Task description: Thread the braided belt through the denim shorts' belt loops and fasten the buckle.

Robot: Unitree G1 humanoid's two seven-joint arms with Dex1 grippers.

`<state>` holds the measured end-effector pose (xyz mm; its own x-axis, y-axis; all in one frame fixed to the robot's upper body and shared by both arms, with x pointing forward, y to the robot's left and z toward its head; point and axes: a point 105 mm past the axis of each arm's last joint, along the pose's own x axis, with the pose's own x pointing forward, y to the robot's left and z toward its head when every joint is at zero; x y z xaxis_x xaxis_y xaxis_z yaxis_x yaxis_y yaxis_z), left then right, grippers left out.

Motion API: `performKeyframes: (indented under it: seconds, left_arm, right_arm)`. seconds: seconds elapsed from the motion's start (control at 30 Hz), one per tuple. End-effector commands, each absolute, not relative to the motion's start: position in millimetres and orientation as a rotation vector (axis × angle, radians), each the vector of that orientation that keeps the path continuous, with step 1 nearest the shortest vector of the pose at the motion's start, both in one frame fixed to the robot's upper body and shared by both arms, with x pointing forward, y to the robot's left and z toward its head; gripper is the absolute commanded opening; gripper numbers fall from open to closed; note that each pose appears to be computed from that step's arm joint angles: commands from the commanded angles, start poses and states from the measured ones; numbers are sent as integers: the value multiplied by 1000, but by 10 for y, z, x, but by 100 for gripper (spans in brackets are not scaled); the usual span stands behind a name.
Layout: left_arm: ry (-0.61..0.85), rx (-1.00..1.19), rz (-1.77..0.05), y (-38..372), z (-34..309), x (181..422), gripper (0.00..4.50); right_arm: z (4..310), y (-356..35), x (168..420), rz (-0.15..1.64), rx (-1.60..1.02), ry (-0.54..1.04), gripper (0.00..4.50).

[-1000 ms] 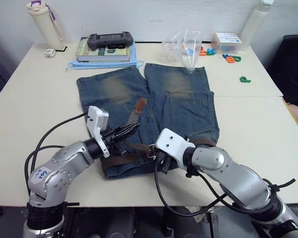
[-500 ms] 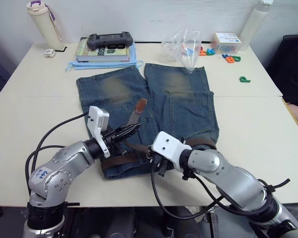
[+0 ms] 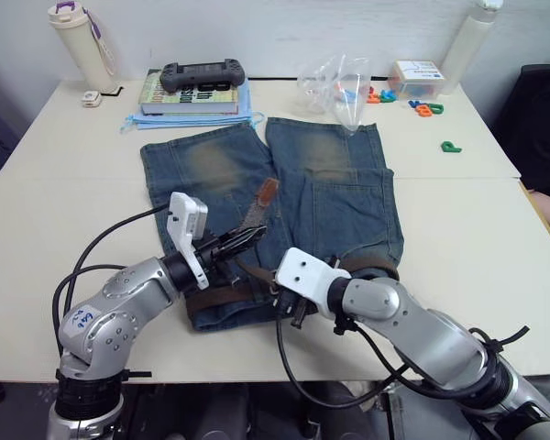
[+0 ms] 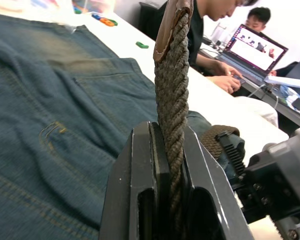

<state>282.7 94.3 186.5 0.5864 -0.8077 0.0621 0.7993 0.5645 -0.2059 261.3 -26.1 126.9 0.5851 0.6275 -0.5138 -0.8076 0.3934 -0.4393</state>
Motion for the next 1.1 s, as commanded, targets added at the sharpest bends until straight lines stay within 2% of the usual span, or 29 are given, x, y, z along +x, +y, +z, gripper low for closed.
performKeyframes:
  seconds: [0.03,0.43,0.83,1.1]
  left_arm:
    - [-45,-204,-1020,843,2056,2735,0]
    - [-50,-219,-1145,812,2166,2774,0]
    - [62,-300,-1322,628,2222,2931,0]
    - [113,-124,-1426,312,2096,3075,0]
  right_arm:
    - [1120,-197,2551,973,-735,357,10]
    - [1046,-143,2570,1004,-815,424,10]
    - [961,-121,2608,1002,-855,452,10]
    - [954,-150,2620,987,-857,462,10]
